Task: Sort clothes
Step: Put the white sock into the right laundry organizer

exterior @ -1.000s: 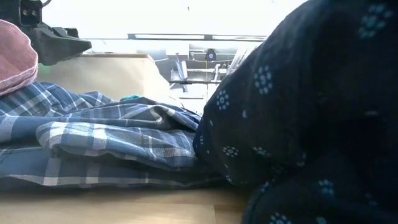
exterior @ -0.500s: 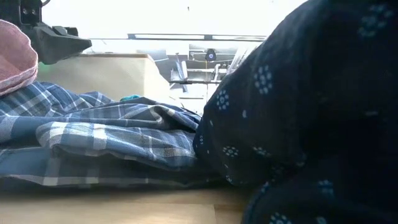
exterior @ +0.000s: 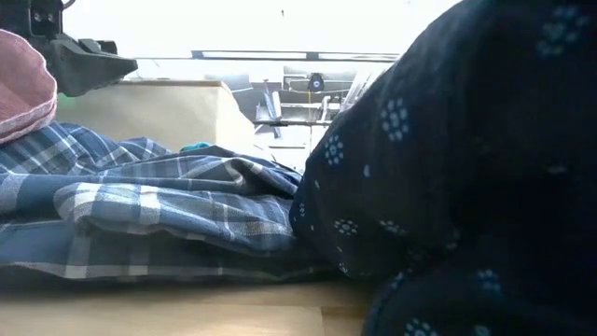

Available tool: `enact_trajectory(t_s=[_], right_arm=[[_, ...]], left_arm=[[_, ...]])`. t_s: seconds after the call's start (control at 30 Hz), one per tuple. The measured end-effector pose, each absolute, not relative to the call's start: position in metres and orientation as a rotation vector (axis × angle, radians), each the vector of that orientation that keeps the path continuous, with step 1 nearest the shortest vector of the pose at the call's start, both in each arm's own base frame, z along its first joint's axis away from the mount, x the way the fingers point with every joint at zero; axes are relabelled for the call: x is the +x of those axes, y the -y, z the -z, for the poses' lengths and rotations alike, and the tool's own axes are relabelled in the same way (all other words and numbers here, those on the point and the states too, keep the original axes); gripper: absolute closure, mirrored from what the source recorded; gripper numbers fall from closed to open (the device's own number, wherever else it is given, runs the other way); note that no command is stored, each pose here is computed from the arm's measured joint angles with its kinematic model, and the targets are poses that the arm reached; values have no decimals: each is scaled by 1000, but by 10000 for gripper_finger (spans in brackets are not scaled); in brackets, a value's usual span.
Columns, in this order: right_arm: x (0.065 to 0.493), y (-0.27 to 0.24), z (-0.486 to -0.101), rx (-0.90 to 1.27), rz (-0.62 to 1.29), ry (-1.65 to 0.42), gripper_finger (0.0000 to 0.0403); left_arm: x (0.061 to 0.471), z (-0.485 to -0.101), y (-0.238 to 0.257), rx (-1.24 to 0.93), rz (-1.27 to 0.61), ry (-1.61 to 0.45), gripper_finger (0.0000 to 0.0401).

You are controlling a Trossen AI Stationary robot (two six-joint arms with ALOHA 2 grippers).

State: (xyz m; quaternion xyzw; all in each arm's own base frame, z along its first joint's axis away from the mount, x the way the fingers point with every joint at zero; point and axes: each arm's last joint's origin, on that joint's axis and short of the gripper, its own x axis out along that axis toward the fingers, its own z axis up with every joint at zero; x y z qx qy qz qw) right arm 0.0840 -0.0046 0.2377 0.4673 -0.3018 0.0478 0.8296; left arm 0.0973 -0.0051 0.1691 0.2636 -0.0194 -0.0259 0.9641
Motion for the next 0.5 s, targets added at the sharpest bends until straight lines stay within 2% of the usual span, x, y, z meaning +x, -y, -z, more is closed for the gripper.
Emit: enact_trajectory(t_s=[0.1,0.27,0.5], right_arm=[[80,2,-273,879,-83,545,403],[83,1,-319,722,104,97,403],[126,-7,-337,697,161,-581,401]], left_arm=[[97,-169,5,534,53,39,401],[97,-169,5,534,53,39,401],[97,-169,5,534,53,39,401]])
